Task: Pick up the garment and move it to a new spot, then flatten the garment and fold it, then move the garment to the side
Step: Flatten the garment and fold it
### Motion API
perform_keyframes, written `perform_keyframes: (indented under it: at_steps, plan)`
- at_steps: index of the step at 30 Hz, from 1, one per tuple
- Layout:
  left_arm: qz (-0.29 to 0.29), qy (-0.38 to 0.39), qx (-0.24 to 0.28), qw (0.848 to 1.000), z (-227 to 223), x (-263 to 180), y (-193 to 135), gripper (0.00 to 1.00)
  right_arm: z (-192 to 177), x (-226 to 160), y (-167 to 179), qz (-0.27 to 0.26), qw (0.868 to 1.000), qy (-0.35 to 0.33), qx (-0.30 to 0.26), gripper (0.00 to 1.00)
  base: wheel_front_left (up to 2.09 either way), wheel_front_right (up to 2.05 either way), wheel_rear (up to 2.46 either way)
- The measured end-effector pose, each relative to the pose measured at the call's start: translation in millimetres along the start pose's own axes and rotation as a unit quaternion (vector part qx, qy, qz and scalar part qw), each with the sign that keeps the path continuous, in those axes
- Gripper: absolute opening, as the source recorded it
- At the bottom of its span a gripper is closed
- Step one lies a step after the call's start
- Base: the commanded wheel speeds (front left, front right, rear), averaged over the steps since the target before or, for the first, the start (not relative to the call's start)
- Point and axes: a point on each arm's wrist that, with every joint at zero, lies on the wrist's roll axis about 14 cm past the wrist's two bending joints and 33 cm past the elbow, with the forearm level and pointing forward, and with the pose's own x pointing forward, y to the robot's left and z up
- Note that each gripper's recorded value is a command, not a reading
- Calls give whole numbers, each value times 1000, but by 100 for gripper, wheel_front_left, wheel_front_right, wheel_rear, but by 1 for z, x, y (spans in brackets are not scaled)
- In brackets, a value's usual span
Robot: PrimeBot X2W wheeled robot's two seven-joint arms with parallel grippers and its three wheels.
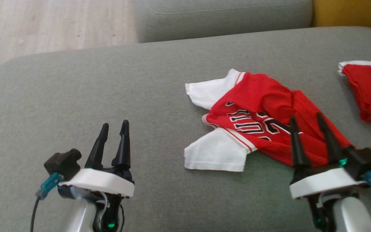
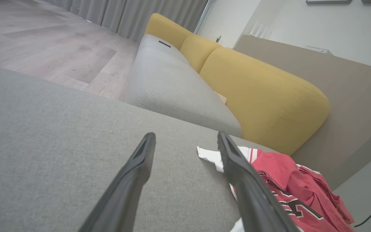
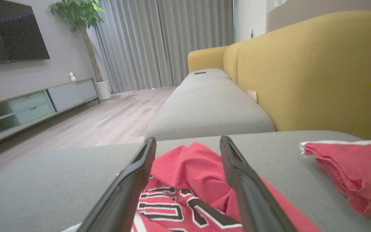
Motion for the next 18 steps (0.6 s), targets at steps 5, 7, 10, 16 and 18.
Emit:
perform_keyframes:
  at_steps: [5,7,10,16,18]
  plan:
    - [17,-6,2,1000,5,-8,9,100,-25,5,27,41,998,40,5,100,0,0,0]
    - [21,-6,3,1000,4,-11,11,100,-34,8,33,51,997,56,-3,100,0,0,0]
    - [35,-7,-1,999,5,-16,19,100,-49,14,42,70,994,82,-29,100,0,0,0]
    - [54,0,-2,999,1,-20,30,100,-54,52,58,111,982,105,-113,100,0,0,0]
    - [61,4,-10,998,-3,-21,34,100,-59,70,55,113,975,125,-144,100,0,0,0]
